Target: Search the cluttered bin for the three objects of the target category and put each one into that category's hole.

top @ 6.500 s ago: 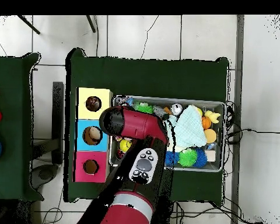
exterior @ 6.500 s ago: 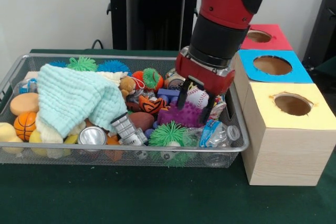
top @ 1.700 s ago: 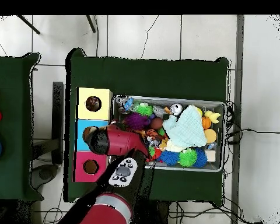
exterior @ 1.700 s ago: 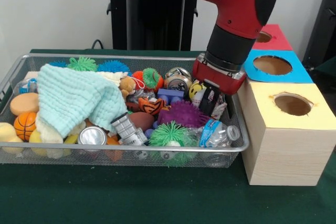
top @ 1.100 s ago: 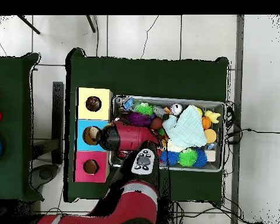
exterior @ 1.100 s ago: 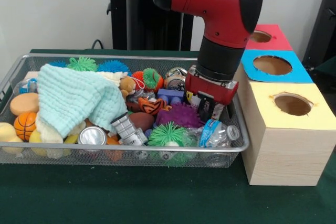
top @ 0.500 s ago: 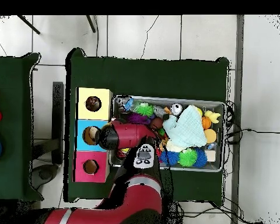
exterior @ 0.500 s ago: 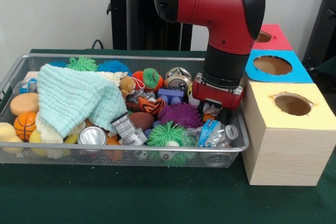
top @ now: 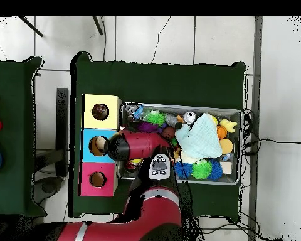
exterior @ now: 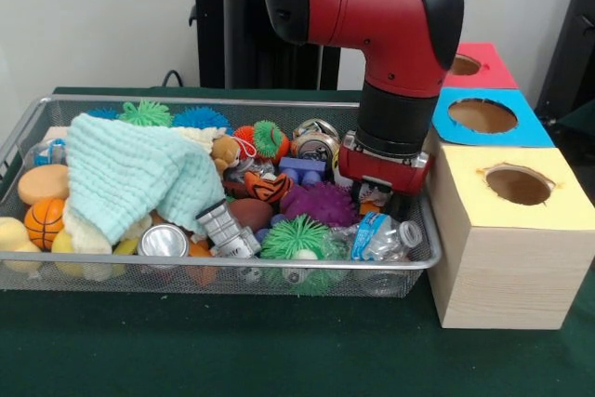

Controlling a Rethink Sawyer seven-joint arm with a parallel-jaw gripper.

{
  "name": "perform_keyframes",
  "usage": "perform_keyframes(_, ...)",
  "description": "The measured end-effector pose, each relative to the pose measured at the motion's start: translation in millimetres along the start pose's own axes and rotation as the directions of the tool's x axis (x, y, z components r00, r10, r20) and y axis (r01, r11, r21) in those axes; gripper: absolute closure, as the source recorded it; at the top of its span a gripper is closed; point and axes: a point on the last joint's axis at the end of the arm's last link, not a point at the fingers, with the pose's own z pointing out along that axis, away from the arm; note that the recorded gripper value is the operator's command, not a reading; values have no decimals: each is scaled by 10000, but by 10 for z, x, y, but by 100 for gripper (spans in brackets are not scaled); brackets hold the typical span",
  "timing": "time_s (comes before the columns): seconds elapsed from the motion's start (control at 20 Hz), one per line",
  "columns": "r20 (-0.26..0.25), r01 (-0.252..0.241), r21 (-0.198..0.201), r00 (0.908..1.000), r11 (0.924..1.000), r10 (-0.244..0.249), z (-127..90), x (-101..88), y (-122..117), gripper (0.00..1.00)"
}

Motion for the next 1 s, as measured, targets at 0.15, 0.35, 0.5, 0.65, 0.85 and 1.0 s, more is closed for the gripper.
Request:
perform_keyframes(0.15, -125, -10, -53, 9999, 10000, 9, -47, 3, -14, 0)
perform_keyframes(0.35, -391, -12, -46, 9992, 10000, 10, -195, 34, -19, 0)
perform_keyframes(0.5, -560, -57, -13, 9984, 10000, 56, -396, 23, -26, 0)
perform_keyframes(0.65, -701, -87, 65, 9975, 9999, 91, -572, 20, -49, 0)
perform_keyframes(0.85, -866, -66, 110, 9962, 9999, 75, -697, 37, -42, 0)
perform_keyframes(1.0, -961, 23, 138, 9954, 9999, -9, -717, 51, -31, 0)
